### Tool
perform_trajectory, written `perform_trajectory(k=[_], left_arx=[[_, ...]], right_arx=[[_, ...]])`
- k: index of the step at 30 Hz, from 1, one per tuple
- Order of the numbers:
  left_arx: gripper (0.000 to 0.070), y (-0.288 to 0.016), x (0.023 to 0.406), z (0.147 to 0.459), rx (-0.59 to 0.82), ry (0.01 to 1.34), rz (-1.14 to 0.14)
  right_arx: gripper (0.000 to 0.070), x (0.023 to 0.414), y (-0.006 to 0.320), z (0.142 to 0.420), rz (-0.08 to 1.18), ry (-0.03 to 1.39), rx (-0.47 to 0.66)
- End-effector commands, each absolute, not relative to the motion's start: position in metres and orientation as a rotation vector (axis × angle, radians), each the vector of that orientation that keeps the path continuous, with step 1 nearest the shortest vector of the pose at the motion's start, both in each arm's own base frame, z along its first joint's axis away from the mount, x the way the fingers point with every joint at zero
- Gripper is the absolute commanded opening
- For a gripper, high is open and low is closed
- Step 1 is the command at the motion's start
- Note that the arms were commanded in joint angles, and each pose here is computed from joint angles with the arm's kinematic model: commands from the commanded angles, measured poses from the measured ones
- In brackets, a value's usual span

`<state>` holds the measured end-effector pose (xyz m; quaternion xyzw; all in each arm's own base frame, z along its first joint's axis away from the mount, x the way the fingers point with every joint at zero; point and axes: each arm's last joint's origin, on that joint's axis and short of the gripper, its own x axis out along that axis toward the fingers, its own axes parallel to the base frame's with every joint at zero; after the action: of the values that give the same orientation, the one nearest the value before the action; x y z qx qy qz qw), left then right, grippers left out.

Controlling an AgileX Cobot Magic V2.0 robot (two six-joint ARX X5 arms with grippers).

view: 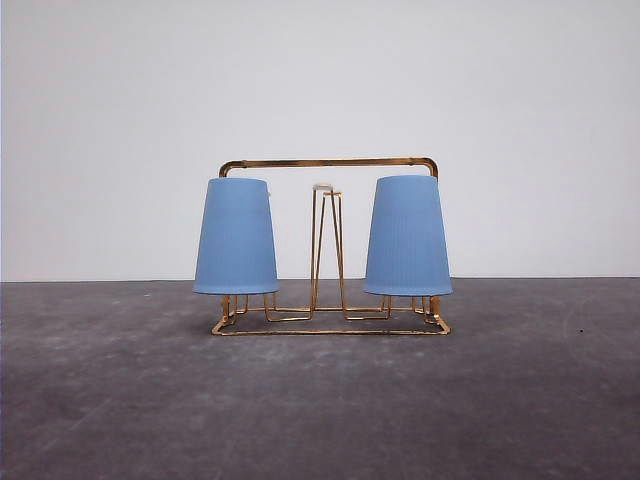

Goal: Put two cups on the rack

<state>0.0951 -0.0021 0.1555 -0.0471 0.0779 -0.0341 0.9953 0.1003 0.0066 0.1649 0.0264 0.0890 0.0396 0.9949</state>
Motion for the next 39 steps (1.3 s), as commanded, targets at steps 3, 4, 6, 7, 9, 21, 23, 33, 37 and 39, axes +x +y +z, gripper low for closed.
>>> perform_trajectory(k=[3,4,6,7,9,21,23,33,37,39], left_arx=[[0.0,-0.002,0.096,0.152,-0.078,0.155,-0.069],[0.0,-0.002,0.096,0.152,-0.078,0.155,-0.069],[0.0,-0.002,0.096,0.152,-0.078,0.155,-0.069],[0.0,-0.002,0.096,0.152,-0.078,0.155,-0.069],[0.0,-0.002,0.096,0.152,-0.078,0.155,-0.069],[0.0,-0.002,0.096,0.152,-0.078,0.155,-0.069],[0.0,-0.002,0.096,0.152,-0.078,0.155,-0.069],[0.0,-0.002,0.096,0.152,-0.078,0.155,-0.069],[0.0,-0.002,0.096,0.152,-0.078,0.155,-0.069],[0.0,-0.002,0.096,0.152,-0.078,0.155,-0.069]], right_arx=[[0.0017,0.097,0.005,0.156,0.061,0.124,0.07],[0.0017,0.096,0.004,0.154,0.058,0.131,0.068],[0.0017,0.096,0.004,0.152,0.059,0.15,0.067],[0.0017,0.096,0.004,0.152,0.06,0.156,0.067],[0.0017,0.096,0.004,0.152,0.059,0.157,0.067],[0.0017,0.096,0.004,0.152,0.057,0.151,0.07],[0.0017,0.096,0.004,0.152,0.057,0.151,0.07],[0.0017,0.096,0.004,0.152,0.058,0.151,0.07],[0.0017,0.096,0.004,0.152,0.057,0.151,0.07],[0.0017,0.096,0.004,0.152,0.058,0.151,0.07]])
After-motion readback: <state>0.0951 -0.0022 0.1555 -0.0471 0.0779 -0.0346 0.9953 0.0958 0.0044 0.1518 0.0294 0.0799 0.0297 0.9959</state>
